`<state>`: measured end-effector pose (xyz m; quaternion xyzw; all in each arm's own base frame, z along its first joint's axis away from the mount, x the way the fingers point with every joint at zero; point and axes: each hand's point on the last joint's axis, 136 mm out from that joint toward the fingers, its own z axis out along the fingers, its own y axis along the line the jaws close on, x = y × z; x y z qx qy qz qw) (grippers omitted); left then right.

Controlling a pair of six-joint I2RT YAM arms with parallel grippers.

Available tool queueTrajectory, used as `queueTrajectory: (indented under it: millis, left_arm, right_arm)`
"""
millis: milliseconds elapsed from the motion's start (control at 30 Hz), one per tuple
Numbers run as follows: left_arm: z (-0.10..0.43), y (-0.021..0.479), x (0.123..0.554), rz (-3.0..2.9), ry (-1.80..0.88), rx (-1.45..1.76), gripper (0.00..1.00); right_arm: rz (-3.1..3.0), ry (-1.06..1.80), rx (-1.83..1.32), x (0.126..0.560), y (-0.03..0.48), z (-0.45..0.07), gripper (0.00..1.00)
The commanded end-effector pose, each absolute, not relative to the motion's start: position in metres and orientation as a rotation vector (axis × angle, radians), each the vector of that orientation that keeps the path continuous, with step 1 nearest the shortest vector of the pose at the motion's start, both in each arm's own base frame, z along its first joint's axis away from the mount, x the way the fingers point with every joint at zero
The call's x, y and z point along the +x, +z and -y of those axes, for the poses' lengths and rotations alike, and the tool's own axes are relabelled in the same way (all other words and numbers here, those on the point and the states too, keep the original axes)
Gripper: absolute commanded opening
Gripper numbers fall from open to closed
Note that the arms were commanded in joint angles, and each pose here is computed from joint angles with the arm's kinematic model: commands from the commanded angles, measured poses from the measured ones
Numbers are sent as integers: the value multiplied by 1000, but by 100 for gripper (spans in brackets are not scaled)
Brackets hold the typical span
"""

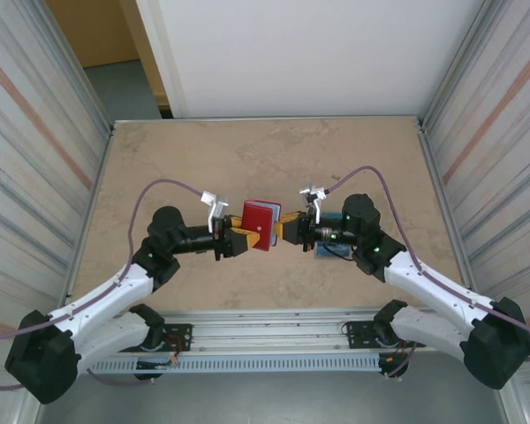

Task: Take the credit cards out of the card holder

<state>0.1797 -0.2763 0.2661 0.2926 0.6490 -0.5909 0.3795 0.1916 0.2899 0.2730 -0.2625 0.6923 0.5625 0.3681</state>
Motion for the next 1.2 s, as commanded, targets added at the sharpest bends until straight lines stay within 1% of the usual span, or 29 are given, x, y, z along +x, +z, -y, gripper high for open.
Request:
queueTrajectory:
  millis: [0,67,100,133,167,233,267,500,767,1000,1167]
  left_arm:
    - [276,260,190,-1697,-1485,672,60]
    - [277,256,194,-1718,-1482,656,66]
    - [277,253,196,-1728,-1478,647,71]
    - [278,251,197,-1738,-1480,640,77]
    - [279,250,199,-1746,-1479,635,85]
    - [279,248,203,-1761,-1469,622,96]
    - [279,246,205,-1770,-1460,615,98]
    - [281,239,219,-1807,-1406,562,99]
    - [294,234,227,-1832,-1364,586,99]
    - [297,220,240,-1887,-1308,549,99]
    - [300,212,243,-1918,-1273,554,95]
  right_arm:
    - [-1789,1345,-629,199,281,-282,0]
    - [-1831,1298,-590,205,277,-278,0]
    - [-1849,1277,-574,207,274,-276,0]
    - [-1863,1259,-561,209,273,-275,0]
    - [-1886,1235,-543,211,270,-273,0]
    - [-1939,1171,-492,219,265,-268,0]
    - [-1970,1138,-469,223,261,-266,0]
    - [-2130,973,-374,239,243,-257,0]
    - [-2272,798,-328,251,228,-254,0]
    - [-2294,761,-361,250,229,-264,0]
    - [-2281,768,-366,248,235,-266,0]
